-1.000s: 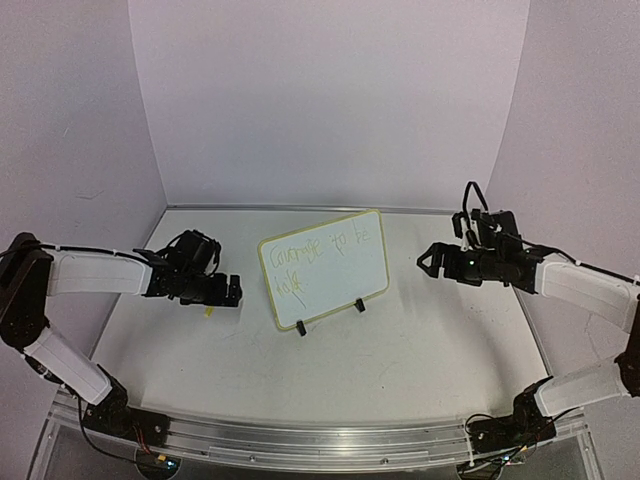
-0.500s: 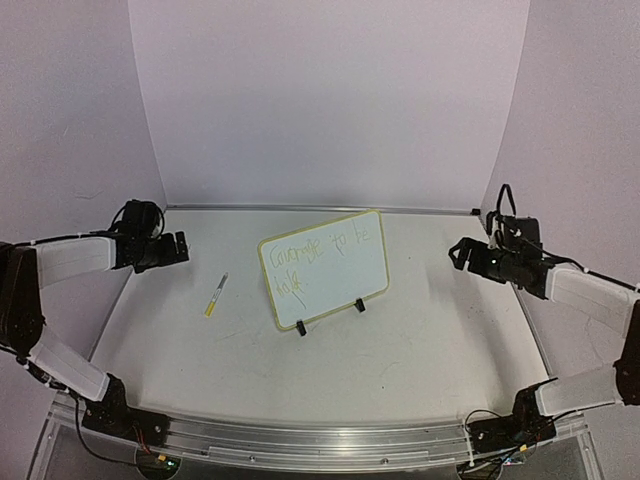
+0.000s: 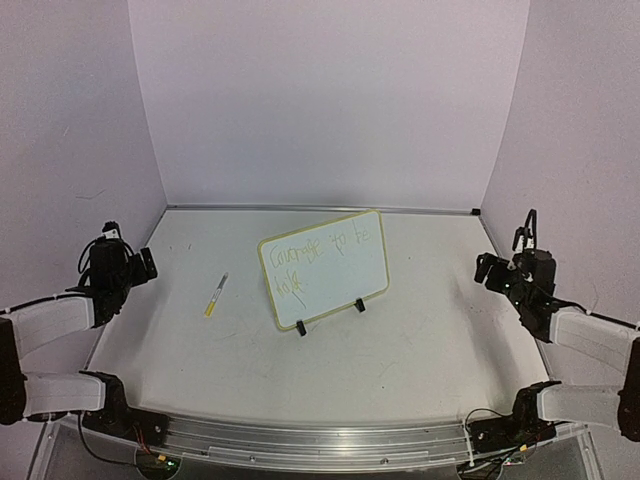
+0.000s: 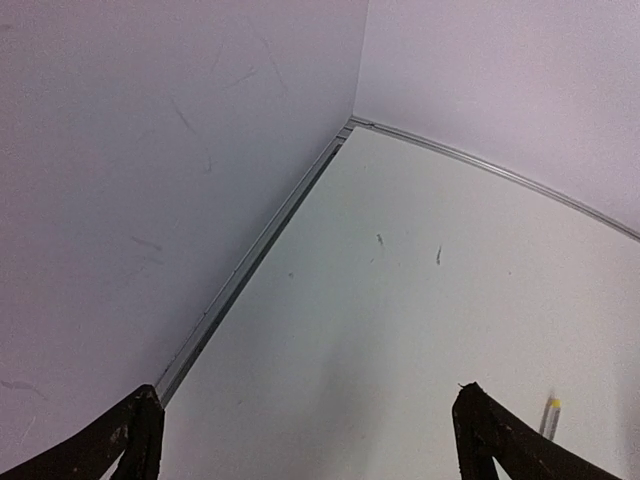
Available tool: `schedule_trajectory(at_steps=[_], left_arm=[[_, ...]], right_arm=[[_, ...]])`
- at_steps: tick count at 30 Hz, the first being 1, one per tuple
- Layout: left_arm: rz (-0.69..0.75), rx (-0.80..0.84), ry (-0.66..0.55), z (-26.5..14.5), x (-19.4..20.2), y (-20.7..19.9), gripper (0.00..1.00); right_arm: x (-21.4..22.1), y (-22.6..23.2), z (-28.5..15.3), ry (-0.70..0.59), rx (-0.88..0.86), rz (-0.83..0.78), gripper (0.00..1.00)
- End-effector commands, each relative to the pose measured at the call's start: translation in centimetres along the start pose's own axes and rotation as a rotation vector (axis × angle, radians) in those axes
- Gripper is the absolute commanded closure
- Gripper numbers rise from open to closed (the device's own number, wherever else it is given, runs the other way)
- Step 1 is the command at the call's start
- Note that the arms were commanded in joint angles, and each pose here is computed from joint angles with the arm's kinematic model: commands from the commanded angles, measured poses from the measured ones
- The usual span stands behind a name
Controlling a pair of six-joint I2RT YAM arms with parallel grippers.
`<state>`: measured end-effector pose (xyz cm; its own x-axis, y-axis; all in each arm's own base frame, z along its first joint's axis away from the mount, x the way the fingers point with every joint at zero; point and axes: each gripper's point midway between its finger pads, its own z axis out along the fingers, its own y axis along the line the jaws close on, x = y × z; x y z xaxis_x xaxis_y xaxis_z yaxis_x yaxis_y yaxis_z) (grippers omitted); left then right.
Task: Write a sentence on the whiteboard
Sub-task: Reset both arms
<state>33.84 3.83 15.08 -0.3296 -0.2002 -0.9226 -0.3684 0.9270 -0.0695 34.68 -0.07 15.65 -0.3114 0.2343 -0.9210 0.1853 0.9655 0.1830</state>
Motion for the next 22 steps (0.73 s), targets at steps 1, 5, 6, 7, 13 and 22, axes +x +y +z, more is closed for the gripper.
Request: schedule_trajectory(at_steps=[1, 5, 6, 7, 13, 22], left_arm=[[-0.012, -0.059, -0.122, -0.7, -1.3, 1.4, 0.01], [-0.019, -0.080, -0.138, -0.9, -0.9, 2.0, 0.01], [-0.024, -0.074, -0.143, -1.0, -1.0, 2.0, 0.00], [-0.029, -0.064, -0.142, -0.9, -0.8, 1.8, 0.00], [-0.023, -0.037, -0.111, -0.5, -0.5, 1.1, 0.01], [-0.028, -0.029, -0.116, -0.6, -0.5, 1.1, 0.01]], right_arm=[[-2.2, -1.4, -0.7, -0.118, 0.078, -0.049, 0.02], [-1.0, -2.5, -1.0, -0.115, 0.122, -0.069, 0.02], [-1.0, -2.5, -1.0, -0.117, 0.119, -0.070, 0.02], [-1.1, -2.4, -1.1, -0.122, 0.114, -0.070, 0.02], [-1.3, -2.9, -1.6, -0.142, 0.134, -0.053, 0.02], [-1.2, -3.0, -1.7, -0.145, 0.138, -0.050, 0.02]])
